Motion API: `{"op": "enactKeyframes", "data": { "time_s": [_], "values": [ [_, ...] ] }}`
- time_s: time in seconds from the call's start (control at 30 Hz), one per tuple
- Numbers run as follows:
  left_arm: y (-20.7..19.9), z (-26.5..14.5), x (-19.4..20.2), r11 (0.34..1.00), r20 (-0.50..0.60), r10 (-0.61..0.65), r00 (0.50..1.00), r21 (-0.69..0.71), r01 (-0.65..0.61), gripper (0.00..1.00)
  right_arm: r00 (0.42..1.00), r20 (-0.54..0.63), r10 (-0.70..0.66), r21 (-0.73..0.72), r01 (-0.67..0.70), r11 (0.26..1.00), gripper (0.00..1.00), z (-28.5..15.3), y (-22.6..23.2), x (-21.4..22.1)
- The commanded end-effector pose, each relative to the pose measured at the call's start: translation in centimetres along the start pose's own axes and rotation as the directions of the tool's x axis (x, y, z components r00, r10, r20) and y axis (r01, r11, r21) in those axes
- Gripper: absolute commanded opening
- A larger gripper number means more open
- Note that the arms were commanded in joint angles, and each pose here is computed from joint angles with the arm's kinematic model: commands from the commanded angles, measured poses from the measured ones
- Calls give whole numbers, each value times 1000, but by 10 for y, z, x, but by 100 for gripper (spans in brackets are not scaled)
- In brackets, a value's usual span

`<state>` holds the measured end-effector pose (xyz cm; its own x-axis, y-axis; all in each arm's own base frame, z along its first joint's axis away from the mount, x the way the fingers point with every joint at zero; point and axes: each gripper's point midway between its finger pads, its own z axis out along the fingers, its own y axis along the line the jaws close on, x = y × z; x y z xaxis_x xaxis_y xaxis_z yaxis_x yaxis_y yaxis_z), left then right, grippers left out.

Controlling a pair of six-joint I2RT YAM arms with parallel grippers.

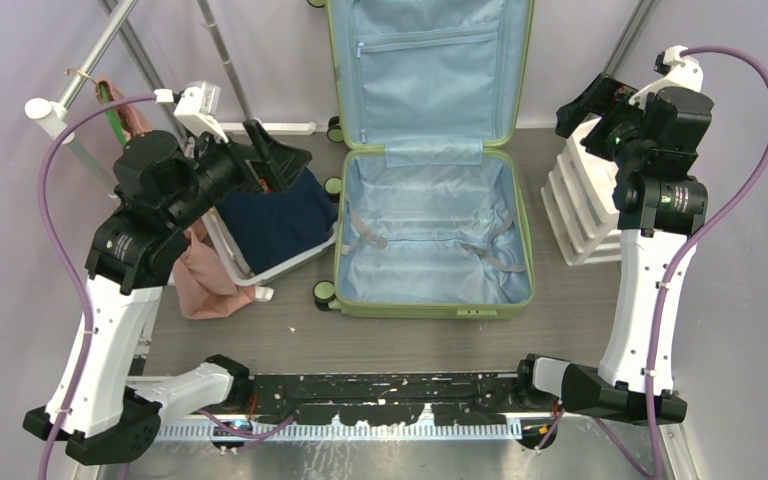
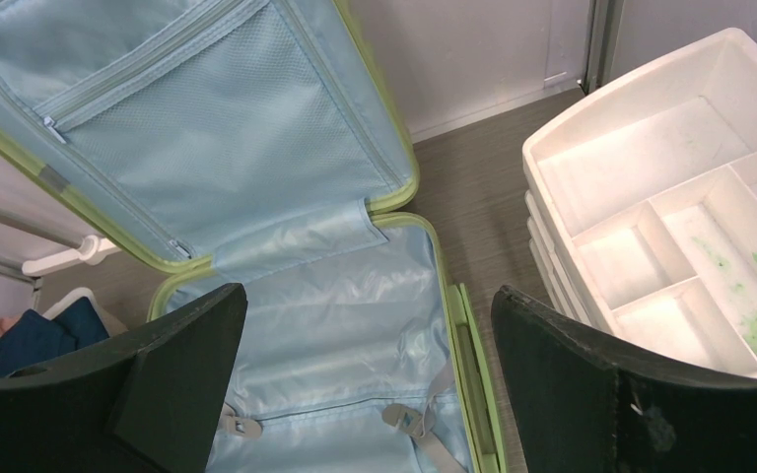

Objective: Open, take out, and arrange the luggage
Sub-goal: Reset both arms

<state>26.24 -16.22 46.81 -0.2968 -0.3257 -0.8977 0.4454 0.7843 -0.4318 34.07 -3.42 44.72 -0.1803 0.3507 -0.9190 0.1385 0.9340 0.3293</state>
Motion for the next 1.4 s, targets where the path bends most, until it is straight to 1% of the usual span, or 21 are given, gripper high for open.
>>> {"op": "enactKeyframes", "data": {
  "time_s": [0.0,0.33,0.6,0.9,1.37],
  "values": [
    [-2,1,-11,1000,47,19,999,13,-19,100,998,64,-21,-17,22,1000,100,-1,4,-15],
    [-4,12,-11,999,37,18,999,31,-19,100,997,75,-34,-15,36,999,100,-2,2,-14],
    [-3,17,-15,999,47,47,998,23,-48,100,997,70,-38,-17,39,999,100,2,2,-13],
    [-3,21,-7,999,40,6,999,44,-8,100,997,69,-37,-15,39,999,100,0,1,-12],
    [0,23,-1,999,35,6,999,39,-7,100,998,55,-33,-9,33,999,100,6,0,-10]
  ]
}}
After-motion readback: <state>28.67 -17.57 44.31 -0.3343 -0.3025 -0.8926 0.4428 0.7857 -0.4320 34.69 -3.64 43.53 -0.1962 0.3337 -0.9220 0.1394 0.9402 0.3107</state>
